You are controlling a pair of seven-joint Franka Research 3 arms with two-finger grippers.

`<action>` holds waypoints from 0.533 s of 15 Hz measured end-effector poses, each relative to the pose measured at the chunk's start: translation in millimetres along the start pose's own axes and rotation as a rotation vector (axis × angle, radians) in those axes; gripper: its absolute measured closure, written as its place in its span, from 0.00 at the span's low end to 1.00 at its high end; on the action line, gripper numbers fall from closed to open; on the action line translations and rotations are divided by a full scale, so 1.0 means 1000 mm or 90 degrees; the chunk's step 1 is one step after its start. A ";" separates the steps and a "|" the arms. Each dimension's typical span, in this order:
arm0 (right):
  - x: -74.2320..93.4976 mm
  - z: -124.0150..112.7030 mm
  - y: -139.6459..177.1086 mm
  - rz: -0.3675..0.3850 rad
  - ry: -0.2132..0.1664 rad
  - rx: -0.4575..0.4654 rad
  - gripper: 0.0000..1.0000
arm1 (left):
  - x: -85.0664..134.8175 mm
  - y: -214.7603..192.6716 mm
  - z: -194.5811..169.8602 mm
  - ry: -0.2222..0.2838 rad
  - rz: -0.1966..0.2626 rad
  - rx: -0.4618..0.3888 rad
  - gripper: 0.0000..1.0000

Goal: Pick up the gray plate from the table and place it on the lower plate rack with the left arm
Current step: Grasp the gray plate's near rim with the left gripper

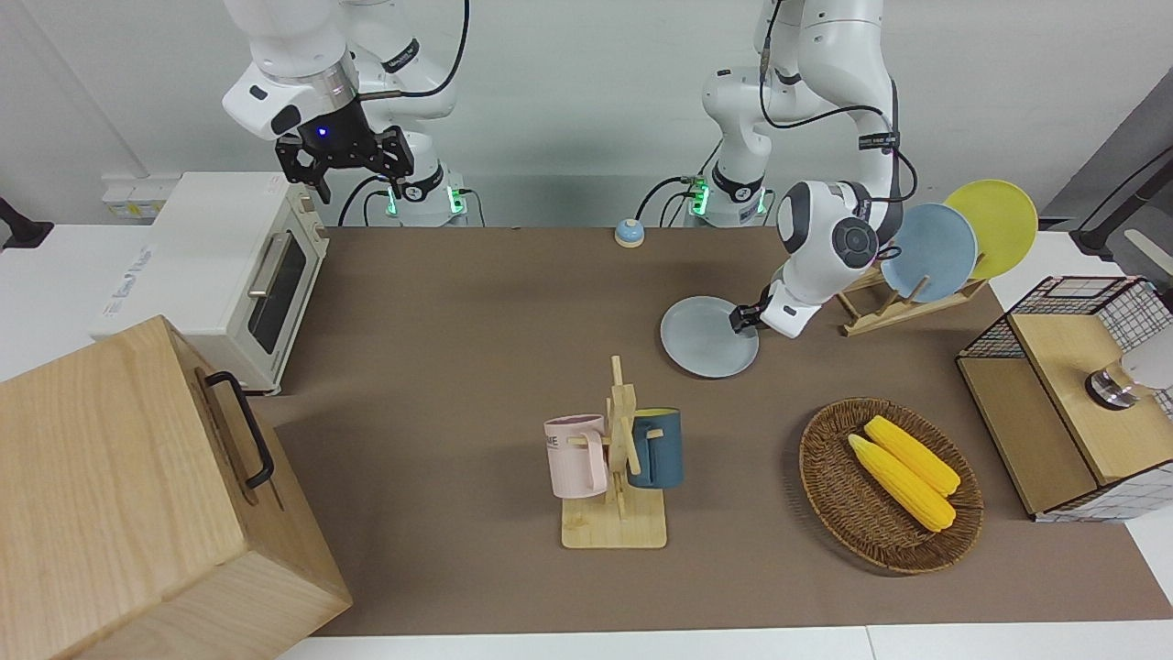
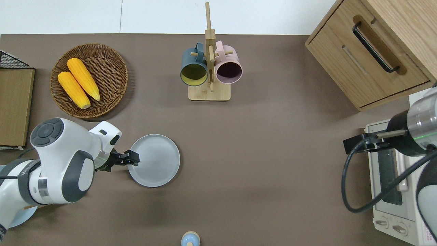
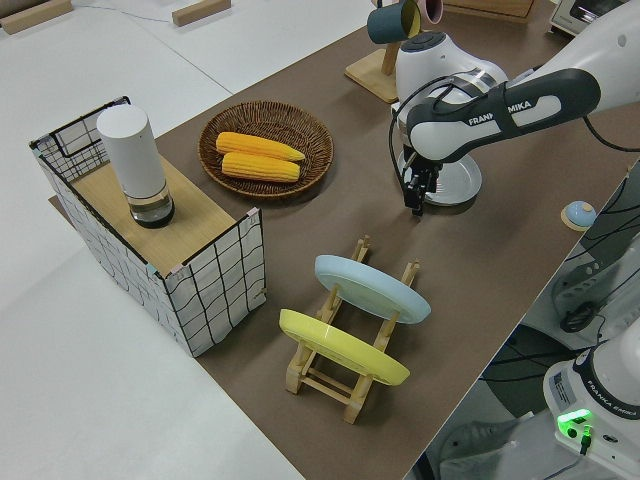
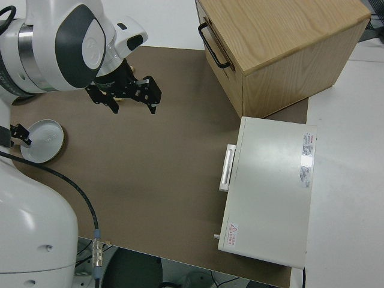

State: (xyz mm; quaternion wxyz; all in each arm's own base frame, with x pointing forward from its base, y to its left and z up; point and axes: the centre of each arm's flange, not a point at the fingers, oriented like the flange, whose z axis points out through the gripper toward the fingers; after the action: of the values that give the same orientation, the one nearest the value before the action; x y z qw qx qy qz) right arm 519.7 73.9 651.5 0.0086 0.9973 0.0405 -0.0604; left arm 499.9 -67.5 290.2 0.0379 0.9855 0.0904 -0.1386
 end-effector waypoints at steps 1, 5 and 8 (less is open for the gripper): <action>0.000 0.000 0.000 0.000 0.000 0.000 0.01 | 0.000 0.000 0.000 0.001 -0.008 0.000 0.43; 0.000 0.000 0.000 0.000 0.000 0.000 0.01 | 0.001 0.002 -0.003 0.005 -0.017 -0.004 0.85; 0.000 0.000 0.000 0.000 0.000 0.000 0.01 | 0.000 0.003 -0.009 0.010 -0.016 -0.006 0.94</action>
State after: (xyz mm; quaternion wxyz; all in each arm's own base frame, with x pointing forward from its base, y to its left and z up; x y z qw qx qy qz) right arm 519.7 73.9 651.5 0.0086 0.9973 0.0405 -0.0604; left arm 502.7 -69.1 298.7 0.0403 0.9850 0.1040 -0.1313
